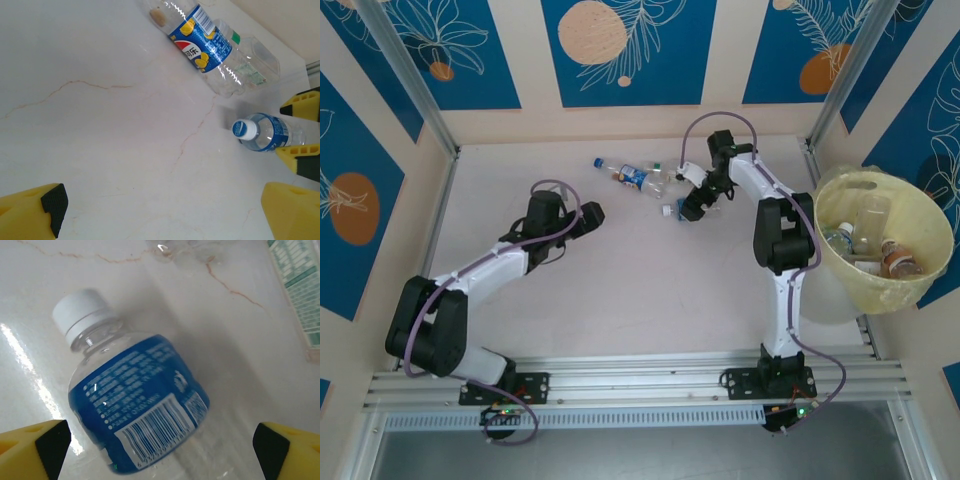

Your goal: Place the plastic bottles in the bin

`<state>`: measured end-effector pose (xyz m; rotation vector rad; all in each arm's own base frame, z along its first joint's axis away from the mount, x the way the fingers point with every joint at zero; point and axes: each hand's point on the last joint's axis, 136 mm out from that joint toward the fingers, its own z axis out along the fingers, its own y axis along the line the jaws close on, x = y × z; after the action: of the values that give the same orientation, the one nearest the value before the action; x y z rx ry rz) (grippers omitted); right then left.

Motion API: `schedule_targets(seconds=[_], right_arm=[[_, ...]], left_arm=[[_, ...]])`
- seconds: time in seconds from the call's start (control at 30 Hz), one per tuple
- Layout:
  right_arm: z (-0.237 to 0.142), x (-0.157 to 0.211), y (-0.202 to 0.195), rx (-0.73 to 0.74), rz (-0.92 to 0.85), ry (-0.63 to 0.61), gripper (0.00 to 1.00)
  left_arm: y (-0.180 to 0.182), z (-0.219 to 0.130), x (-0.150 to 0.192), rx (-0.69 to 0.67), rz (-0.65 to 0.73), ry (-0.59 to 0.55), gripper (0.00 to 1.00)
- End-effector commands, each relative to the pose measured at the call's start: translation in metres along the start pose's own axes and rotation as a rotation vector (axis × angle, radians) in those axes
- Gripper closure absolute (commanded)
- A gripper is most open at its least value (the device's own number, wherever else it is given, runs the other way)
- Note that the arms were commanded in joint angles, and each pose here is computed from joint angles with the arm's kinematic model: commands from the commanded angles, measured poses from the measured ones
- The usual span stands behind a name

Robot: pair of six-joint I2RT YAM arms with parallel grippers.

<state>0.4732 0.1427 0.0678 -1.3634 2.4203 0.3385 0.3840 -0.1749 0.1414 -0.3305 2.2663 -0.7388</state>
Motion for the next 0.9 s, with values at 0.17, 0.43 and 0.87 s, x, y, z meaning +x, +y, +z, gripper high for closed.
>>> schedule_targets(seconds=[0.17,0.43,0.87], right_arm=[[0.010,0.016,0.027,-0.049,-0.060,0.080,0.07],[0.028,0.012,0.026,0.041,-0.111,0.099,0.16],[-0.011,-0.011,0.010,0.165,0.054,0.016,0.67]], left_arm=[[0.000,-0.002,-0.011,0.016,-0.034,-0.045,0.00],[-0.001,0.004,-0.008,0.042,-0.060,-0.029,0.00],[0.002,0.006,-0.008,0.050,-0.073,-0.036,0.00]])
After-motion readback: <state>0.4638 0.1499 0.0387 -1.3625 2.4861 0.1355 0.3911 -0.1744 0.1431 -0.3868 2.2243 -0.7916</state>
